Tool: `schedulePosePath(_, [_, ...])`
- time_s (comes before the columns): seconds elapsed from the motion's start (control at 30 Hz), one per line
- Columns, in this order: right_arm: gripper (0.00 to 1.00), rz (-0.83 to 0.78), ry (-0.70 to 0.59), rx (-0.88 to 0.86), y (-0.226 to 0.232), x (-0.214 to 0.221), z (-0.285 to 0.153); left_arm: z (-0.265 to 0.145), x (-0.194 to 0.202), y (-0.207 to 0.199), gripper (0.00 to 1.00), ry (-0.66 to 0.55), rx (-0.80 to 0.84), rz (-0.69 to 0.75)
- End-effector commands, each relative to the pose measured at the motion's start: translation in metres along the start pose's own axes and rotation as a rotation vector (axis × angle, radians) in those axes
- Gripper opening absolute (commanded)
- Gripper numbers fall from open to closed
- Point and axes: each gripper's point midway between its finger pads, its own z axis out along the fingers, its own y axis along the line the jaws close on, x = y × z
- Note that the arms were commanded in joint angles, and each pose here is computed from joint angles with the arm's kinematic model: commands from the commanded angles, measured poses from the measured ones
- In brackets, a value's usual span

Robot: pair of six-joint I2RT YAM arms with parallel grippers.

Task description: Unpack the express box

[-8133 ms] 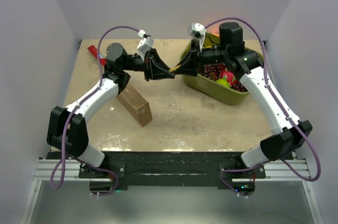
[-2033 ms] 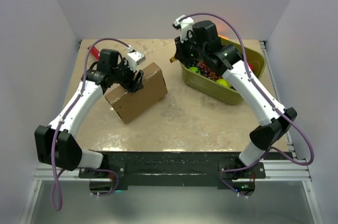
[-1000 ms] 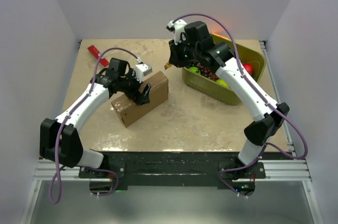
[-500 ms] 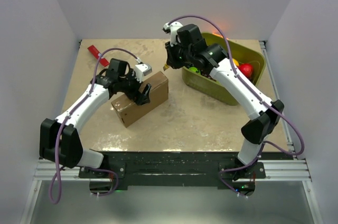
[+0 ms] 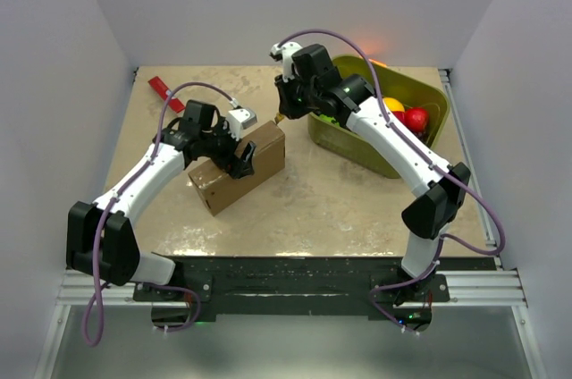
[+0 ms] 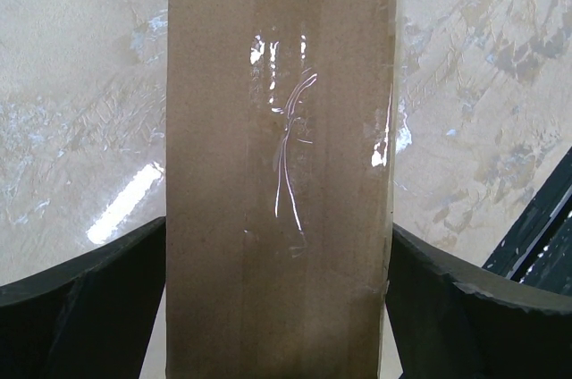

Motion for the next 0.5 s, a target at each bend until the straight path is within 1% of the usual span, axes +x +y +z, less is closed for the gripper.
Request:
schedulePosePath(0.0, [0.00,-0.008,-0.092,0.001,0.0029,-0.0285,-0.0091,-0.0011,-0.0049,-0.0041,0.96,-0.033,0.012,0.002])
schedulePosePath(0.2, [0.00,-0.014,-0.118,-0.007,0.0051,-0.0366,-0.0100,-0.0002,-0.0042,-0.0044,0.95,-0.032,0.015,0.000])
schedulePosePath(0.47, [0.00,-0.023,-0.109,-0.014,0.0073,-0.0340,-0.0059,0.0007,-0.0035,-0.0051,0.95,-0.032,0.020,-0.004])
